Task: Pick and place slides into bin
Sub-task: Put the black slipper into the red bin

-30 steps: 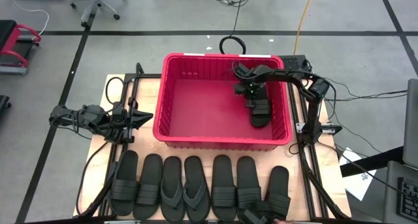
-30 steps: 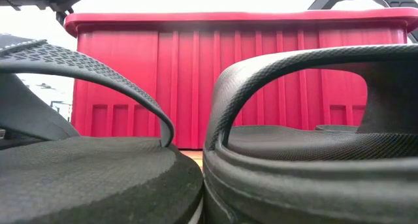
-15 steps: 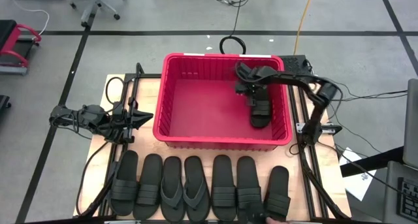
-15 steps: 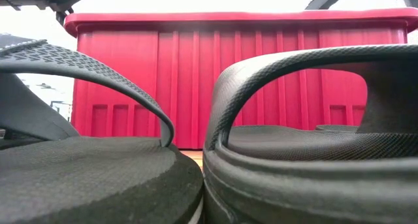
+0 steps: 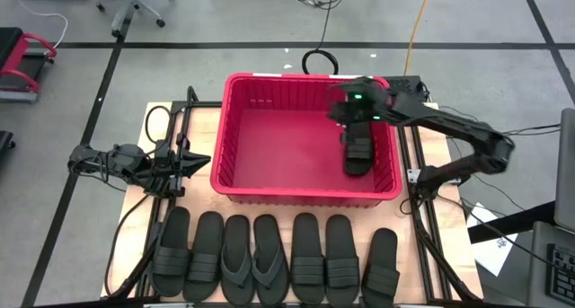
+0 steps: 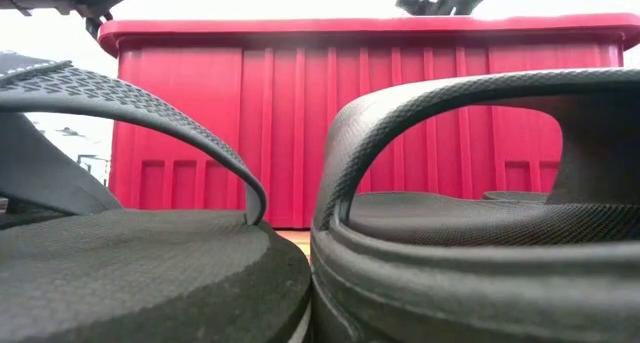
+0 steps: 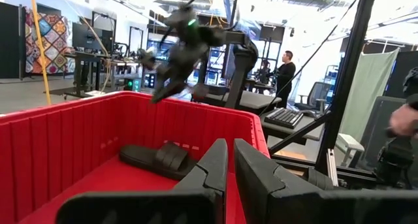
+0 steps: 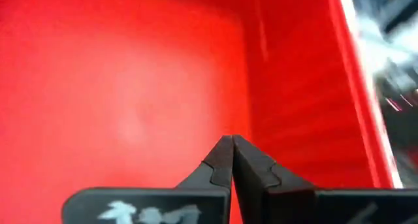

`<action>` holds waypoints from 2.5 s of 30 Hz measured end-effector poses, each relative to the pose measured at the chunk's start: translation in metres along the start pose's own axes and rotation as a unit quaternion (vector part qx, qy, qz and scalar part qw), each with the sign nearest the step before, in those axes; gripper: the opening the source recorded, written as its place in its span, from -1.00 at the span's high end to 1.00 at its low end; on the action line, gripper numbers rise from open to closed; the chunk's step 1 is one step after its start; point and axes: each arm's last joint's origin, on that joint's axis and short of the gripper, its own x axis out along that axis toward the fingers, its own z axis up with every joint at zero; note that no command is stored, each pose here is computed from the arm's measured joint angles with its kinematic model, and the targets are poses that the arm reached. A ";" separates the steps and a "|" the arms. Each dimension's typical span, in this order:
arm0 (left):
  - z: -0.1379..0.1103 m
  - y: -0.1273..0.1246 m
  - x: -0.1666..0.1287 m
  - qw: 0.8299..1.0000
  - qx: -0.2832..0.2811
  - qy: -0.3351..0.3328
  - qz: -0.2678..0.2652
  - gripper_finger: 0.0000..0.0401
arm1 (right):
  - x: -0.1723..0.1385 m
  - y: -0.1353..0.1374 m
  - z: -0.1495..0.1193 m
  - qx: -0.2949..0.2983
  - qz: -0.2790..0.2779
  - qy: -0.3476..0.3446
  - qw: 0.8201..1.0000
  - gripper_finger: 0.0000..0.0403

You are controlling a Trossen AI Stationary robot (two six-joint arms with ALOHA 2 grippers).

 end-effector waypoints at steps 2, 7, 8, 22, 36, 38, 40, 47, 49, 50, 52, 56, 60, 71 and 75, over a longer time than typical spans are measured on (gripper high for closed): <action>0.000 0.000 0.000 1.000 0.000 0.000 0.000 0.87 | -0.023 0.009 0.007 0.029 0.040 -0.053 0.997 1.00; 0.000 0.000 0.000 1.000 0.001 0.000 0.000 0.87 | -0.076 0.042 0.014 0.022 0.141 -0.100 0.985 1.00; 0.000 0.000 0.000 1.000 0.001 0.000 0.000 0.87 | -0.084 0.049 0.015 0.024 0.157 -0.095 0.983 1.00; 0.000 0.000 0.000 0.999 0.034 0.001 0.000 0.87 | -0.160 0.155 0.059 0.059 0.349 -0.104 0.929 1.00; -0.011 0.001 -0.001 0.997 0.055 0.054 0.004 0.87 | -0.170 0.275 0.036 0.075 0.480 0.186 0.854 1.00; -0.011 0.001 -0.001 0.997 0.056 0.054 0.004 0.87 | -0.169 0.284 0.023 0.053 0.457 0.239 0.855 1.00; -0.011 0.001 -0.001 0.997 0.052 0.054 0.005 0.87 | -0.165 0.290 0.007 0.039 0.435 0.283 0.854 1.00; -0.011 0.001 -0.001 0.999 0.009 0.053 0.006 0.87 | -0.143 0.310 -0.042 0.043 0.447 0.287 0.846 1.00; -0.011 0.001 -0.001 0.999 -0.008 0.053 0.007 0.87 | -0.132 0.317 -0.055 0.065 0.460 0.275 0.842 1.00; -0.011 0.001 -0.001 0.998 -0.016 0.052 0.008 0.87 | -0.127 0.320 -0.061 0.083 0.468 0.268 0.838 1.00; -0.011 0.001 -0.001 0.998 -0.032 0.052 0.008 0.87 | -0.118 0.324 -0.071 0.119 0.482 0.259 0.828 0.97; -0.011 0.001 -0.001 0.997 -0.050 0.052 0.009 0.87 | -0.106 0.328 -0.088 0.181 0.492 0.256 0.812 0.78; -0.011 0.001 -0.001 0.998 -0.044 0.052 0.009 0.87 | -0.093 0.323 -0.103 0.244 0.451 0.292 0.807 0.45; -0.013 0.002 -0.001 0.997 -0.037 0.064 0.011 0.87 | -0.067 0.329 -0.115 0.367 0.437 0.259 0.779 -0.34; -0.015 0.002 -0.001 0.997 -0.032 0.076 0.013 0.87 | -0.063 0.336 -0.117 0.366 0.443 0.277 0.770 -0.33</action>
